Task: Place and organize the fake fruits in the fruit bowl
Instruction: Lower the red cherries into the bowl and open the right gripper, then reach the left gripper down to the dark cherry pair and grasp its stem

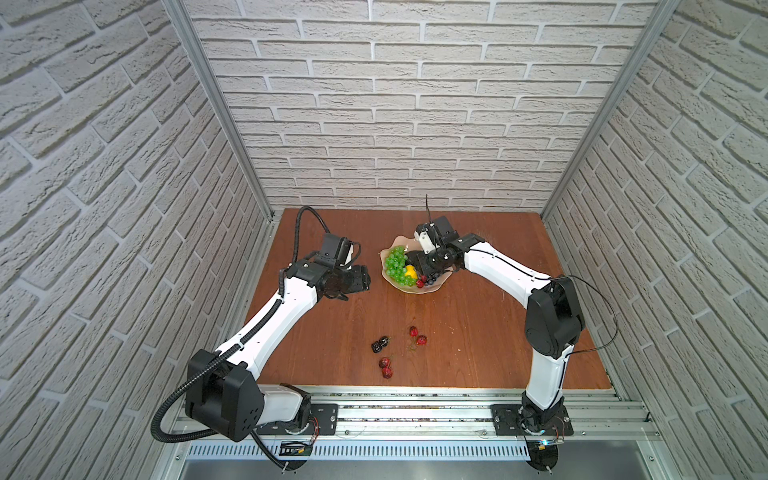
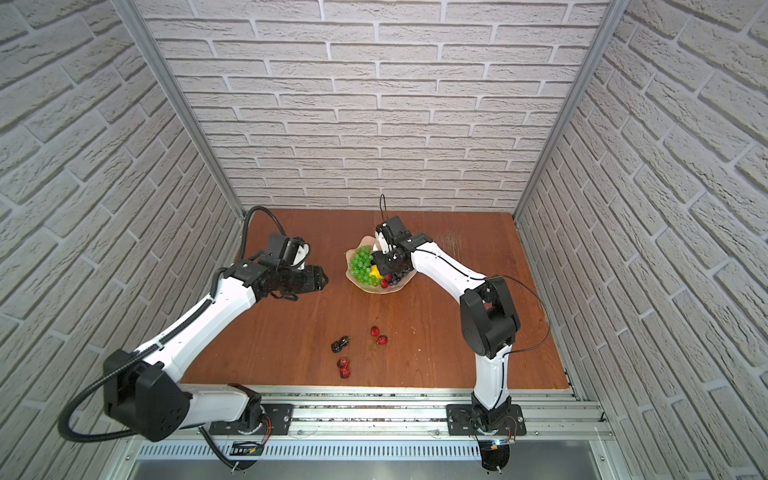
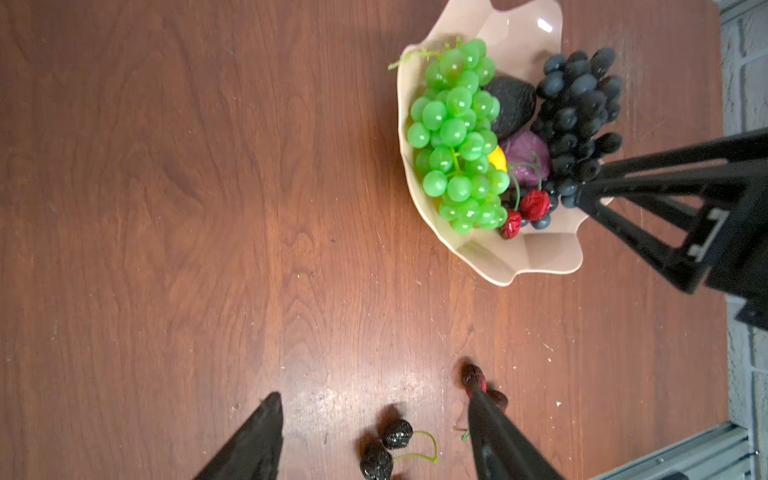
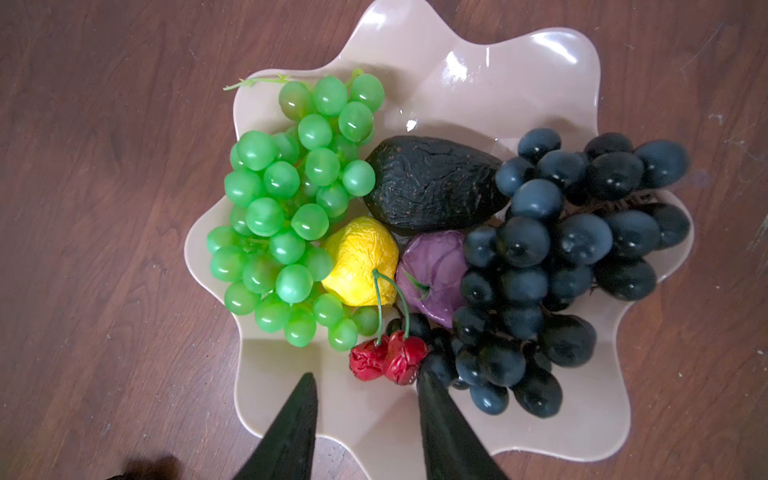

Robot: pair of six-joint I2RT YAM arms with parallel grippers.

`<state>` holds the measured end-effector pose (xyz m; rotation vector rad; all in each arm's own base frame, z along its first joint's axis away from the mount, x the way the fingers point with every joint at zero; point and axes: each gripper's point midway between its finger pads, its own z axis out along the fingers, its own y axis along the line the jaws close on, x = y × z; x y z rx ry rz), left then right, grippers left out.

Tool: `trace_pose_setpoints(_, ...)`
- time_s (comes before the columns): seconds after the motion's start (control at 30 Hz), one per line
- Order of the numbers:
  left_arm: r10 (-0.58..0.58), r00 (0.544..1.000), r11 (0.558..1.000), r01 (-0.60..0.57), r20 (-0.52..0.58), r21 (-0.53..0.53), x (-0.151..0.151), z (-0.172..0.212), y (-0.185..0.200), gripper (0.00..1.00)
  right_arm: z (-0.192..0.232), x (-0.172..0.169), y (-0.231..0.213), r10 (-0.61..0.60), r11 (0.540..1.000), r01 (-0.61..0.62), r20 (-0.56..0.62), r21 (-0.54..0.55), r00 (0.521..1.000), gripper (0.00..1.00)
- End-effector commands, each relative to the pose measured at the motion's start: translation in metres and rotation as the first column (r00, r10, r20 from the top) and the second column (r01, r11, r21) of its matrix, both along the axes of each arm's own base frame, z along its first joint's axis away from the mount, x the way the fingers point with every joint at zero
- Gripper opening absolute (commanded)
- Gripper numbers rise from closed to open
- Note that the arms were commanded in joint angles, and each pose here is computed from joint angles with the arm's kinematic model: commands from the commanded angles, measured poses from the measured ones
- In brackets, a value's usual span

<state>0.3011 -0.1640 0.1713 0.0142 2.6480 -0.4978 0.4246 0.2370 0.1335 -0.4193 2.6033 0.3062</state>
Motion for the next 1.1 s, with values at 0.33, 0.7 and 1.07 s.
trace_pose_setpoints(0.33,-0.245,0.951,0.954,0.271,-0.188,0.127,-0.083,-0.064,-0.05,0.66,0.045,-0.026,-0.007,-0.009,0.996,0.001,0.085,0.086,0.996,0.43)
trace_pose_setpoints(0.7,-0.372,0.899,0.867,0.425,-0.232,0.26,-0.106,-0.099,-0.072,0.59,0.025,-0.039,-0.016,-0.019,0.998,0.017,0.04,0.064,0.999,0.42)
trace_pose_setpoints(1.07,-0.374,0.89,0.826,0.448,-0.261,0.343,-0.098,-0.122,-0.075,0.52,0.025,-0.042,-0.024,-0.031,0.999,0.029,0.047,0.036,0.998,0.42)
